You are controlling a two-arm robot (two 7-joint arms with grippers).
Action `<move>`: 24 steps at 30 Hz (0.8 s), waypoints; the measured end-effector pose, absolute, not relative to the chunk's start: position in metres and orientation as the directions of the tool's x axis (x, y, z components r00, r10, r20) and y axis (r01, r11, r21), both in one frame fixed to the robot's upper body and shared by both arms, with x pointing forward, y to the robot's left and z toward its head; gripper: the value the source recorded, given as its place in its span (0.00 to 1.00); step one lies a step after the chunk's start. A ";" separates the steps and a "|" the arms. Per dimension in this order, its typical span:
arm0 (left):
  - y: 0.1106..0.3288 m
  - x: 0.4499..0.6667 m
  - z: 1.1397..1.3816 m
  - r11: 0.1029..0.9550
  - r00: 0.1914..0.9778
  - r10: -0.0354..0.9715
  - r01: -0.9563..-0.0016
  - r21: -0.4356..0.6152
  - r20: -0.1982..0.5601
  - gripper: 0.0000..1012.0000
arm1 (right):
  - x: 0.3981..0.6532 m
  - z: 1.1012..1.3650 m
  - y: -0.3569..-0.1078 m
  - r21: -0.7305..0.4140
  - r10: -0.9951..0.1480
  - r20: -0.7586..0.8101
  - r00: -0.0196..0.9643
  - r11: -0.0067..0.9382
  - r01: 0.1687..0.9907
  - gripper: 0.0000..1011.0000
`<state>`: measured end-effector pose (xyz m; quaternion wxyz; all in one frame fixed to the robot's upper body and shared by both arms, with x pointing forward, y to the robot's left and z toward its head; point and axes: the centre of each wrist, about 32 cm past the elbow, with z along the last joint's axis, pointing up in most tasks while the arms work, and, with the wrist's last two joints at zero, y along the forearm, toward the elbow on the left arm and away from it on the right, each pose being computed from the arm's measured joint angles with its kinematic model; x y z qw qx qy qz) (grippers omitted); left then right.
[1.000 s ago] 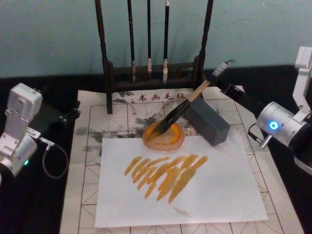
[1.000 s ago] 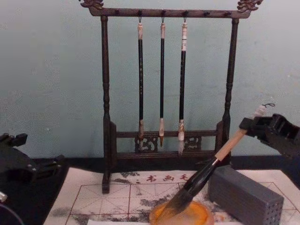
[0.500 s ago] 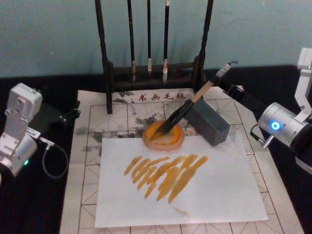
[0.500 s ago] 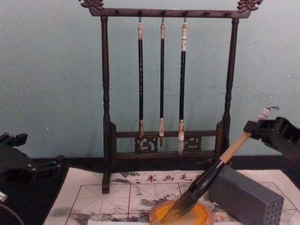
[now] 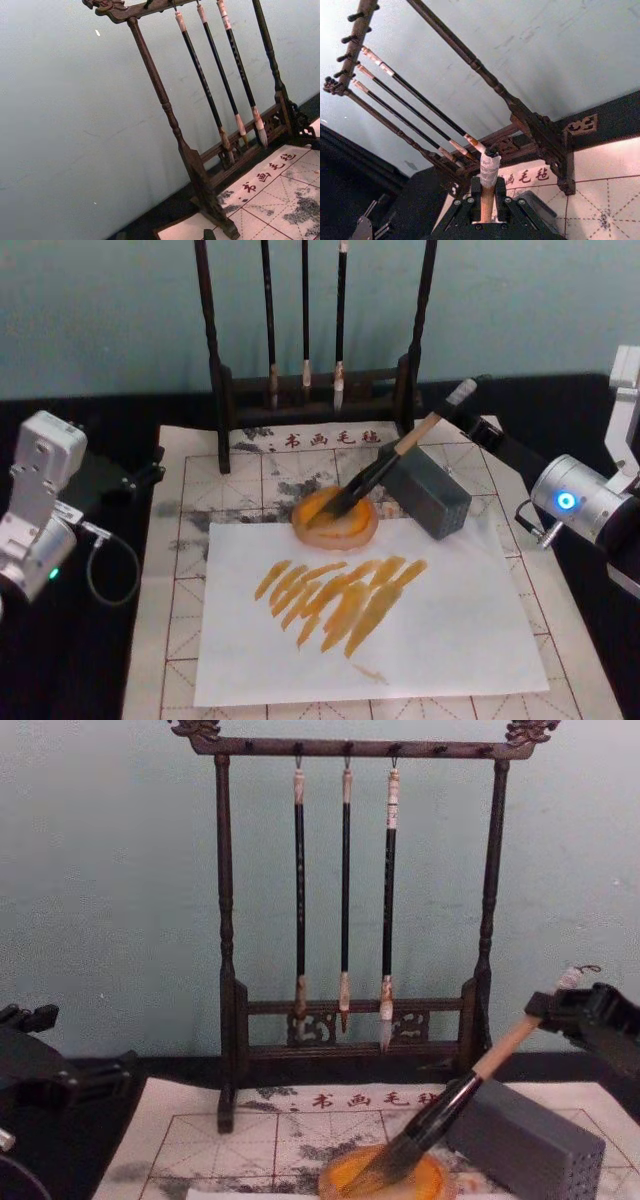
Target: Pick up the brush from the inkstone, write on the paper, then place the brush back to its original position.
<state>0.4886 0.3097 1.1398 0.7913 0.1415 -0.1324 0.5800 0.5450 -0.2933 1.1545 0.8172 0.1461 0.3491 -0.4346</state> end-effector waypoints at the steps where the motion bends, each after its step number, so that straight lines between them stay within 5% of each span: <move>1: 0.310 0.489 1.140 0.287 0.292 0.880 -0.955 0.070 0.374 0.99 | 0.545 1.154 -0.294 -0.067 -0.609 -0.699 0.376 0.579 0.813 0.19; 24: 0.310 0.489 1.140 0.287 0.292 0.880 -0.955 0.070 0.374 0.99 | 0.547 1.150 -0.297 -0.129 -0.629 -0.714 0.309 0.551 0.824 0.19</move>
